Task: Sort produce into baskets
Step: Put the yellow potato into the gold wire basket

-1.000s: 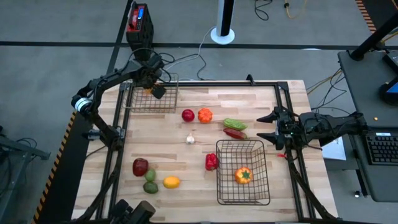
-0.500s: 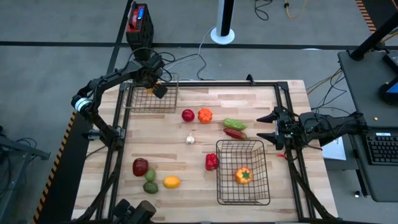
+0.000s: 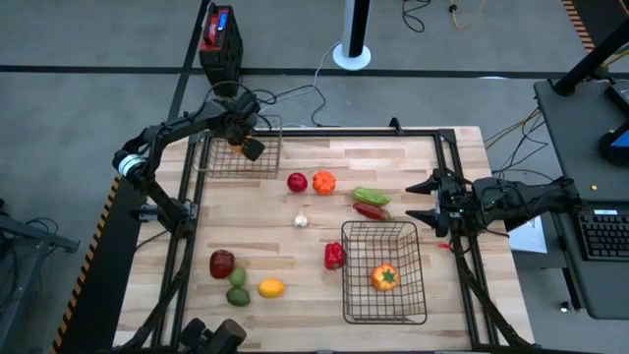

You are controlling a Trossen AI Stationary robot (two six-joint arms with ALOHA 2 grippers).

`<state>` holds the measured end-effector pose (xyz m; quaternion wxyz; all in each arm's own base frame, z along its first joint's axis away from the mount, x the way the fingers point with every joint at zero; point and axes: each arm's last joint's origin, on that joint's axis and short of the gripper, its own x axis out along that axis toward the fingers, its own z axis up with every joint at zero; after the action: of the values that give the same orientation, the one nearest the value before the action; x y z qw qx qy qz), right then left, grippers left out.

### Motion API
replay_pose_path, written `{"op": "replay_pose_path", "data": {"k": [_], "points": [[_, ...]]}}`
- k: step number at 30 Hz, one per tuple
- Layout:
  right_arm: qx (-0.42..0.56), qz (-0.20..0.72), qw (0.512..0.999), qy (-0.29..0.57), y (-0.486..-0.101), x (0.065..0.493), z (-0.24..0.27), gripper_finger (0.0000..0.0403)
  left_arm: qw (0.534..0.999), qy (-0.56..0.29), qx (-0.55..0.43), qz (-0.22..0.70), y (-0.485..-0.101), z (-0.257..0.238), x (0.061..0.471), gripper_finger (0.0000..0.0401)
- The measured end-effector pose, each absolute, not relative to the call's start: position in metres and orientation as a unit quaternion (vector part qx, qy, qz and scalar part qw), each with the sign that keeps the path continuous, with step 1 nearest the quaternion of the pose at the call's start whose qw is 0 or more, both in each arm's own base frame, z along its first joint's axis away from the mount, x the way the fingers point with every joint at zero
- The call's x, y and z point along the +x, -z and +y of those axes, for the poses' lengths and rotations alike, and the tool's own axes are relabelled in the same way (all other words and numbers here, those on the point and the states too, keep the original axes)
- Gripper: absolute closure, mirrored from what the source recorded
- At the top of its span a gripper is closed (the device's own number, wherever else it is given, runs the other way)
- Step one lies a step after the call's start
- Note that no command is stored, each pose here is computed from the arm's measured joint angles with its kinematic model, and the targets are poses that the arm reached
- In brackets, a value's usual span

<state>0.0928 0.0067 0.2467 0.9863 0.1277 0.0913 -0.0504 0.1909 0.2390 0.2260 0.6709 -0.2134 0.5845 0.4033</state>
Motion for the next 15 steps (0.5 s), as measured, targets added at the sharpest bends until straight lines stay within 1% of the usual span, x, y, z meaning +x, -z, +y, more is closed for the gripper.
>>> {"op": "replay_pose_path", "data": {"k": [15], "points": [[0.129,0.091,0.986,0.051,-0.2468,0.0927,0.0067,0.0051,0.656,-0.398,-0.22,0.602,-0.2201,0.2346,0.187,0.0169]]}}
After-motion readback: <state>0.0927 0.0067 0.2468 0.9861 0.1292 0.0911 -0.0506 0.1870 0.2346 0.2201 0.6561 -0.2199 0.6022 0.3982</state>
